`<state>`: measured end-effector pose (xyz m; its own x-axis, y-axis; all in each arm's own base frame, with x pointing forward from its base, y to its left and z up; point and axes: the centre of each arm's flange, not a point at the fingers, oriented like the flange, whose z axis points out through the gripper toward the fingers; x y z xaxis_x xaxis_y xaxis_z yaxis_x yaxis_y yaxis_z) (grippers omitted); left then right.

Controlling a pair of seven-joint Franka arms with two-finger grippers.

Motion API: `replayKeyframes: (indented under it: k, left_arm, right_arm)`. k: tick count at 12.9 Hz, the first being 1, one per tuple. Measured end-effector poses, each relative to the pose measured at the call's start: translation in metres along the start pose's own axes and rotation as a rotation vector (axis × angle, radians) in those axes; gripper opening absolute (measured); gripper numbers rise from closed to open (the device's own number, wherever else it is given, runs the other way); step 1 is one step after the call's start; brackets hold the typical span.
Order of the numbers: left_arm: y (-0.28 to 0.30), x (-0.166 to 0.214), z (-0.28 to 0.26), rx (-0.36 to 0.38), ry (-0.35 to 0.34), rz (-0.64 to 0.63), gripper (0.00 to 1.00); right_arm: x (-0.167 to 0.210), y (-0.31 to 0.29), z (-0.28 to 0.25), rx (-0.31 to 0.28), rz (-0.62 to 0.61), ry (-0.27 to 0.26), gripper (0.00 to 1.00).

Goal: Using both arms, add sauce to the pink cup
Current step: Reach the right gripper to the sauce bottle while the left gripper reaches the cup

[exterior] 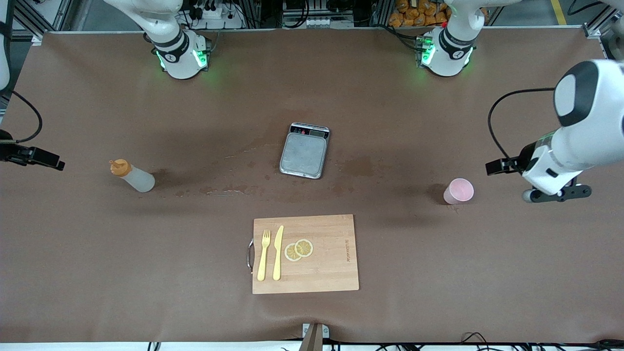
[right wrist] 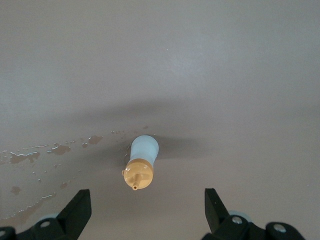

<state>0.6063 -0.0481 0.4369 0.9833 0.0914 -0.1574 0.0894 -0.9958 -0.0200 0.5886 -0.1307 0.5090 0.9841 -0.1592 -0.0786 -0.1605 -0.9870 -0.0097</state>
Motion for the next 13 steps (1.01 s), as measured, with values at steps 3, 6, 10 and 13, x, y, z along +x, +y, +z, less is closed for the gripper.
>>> replayKeyframes:
  k: [3,6,10,13]
  left_arm:
    - [0.001,0.005,0.047,-0.007,0.018,0.001,1.0]
    - [-0.001,-0.001,0.091,-0.009,0.021,-0.004,1.0]
    - [-0.003,-0.013,0.136,-0.012,0.031,-0.007,1.0]
    - [-0.01,-0.009,0.156,-0.021,0.048,-0.021,1.0]
  right_arm:
    - [0.007,0.013,0.011,0.023,0.1,-0.02,1.0]
    - [0.013,0.041,0.035,0.111,0.24,-0.079,1.0]
    - [0.012,0.115,0.107,0.291,0.458,-0.269,1.0]
    - [0.01,0.155,0.169,0.41,0.655,-0.41,1.0]
